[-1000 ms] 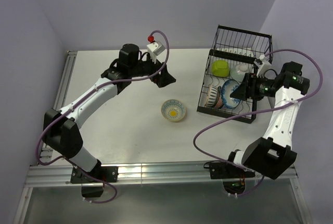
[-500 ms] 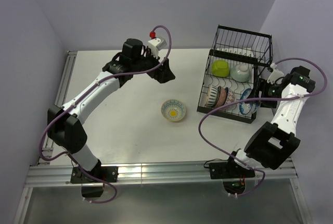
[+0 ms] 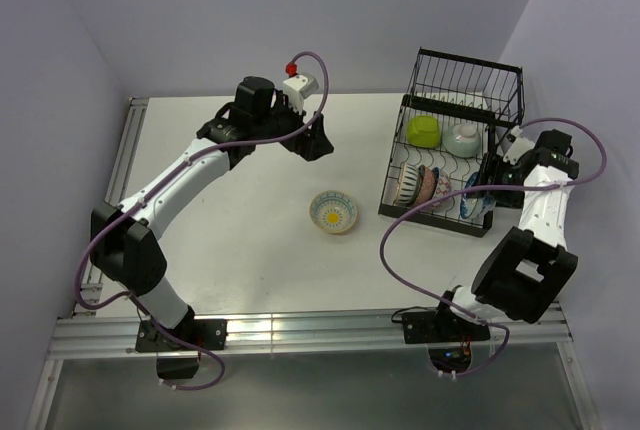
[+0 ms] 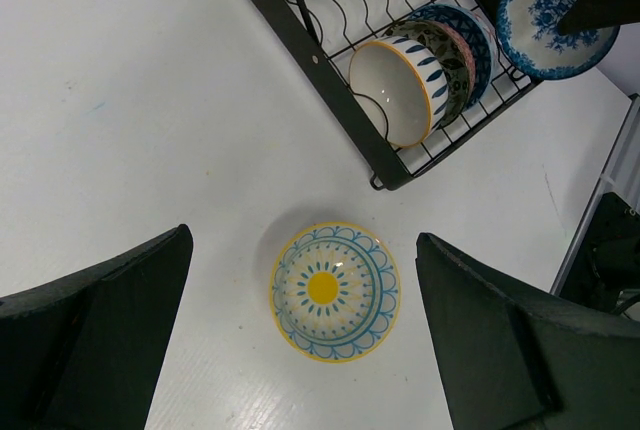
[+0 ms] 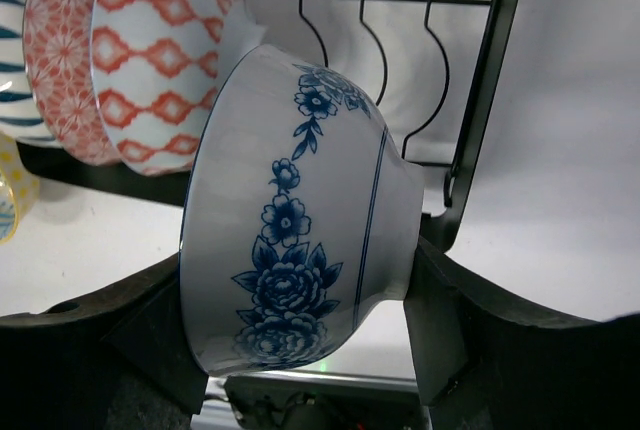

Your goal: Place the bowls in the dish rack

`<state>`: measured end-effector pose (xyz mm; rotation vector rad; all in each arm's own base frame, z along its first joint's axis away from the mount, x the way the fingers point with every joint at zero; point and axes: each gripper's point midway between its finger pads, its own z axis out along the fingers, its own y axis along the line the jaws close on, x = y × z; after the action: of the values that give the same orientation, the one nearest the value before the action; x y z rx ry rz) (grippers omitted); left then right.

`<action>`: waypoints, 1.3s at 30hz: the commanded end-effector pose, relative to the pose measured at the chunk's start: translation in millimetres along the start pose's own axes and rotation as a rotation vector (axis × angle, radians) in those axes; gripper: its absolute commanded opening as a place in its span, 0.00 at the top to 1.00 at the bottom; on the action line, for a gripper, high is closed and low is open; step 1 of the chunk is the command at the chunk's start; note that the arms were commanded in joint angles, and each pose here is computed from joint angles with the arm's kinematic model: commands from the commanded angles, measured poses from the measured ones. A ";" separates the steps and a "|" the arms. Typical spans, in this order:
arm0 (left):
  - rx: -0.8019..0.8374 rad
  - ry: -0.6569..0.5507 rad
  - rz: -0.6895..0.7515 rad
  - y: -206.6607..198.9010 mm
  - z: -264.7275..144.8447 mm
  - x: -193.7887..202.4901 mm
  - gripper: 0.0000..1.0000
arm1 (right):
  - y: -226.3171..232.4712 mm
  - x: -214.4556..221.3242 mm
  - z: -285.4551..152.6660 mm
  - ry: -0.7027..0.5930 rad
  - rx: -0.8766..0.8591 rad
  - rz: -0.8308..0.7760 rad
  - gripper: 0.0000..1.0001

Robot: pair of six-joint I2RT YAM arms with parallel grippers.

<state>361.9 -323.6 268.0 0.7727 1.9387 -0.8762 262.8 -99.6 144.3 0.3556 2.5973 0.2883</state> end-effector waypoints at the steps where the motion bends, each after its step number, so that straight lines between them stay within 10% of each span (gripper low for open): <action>1: -0.013 -0.054 0.033 -4.4 -13.4 -15.8 0.00 | -2.2 -24.1 7.4 -0.083 0.016 -0.022 1.00; 24: -0.026 -0.033 0.033 1.9 -9.3 -2.3 0.00 | 16.8 -18.8 64.3 0.021 0.017 -0.081 0.97; 39: -0.023 -0.029 0.039 2.0 -7.6 -1.0 0.00 | 23.2 -9.4 70.0 0.071 -0.018 -0.039 0.43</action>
<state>360.7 -319.1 247.8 0.7695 1.9789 -0.8520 305.6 -75.6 92.8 0.2986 2.6810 0.2873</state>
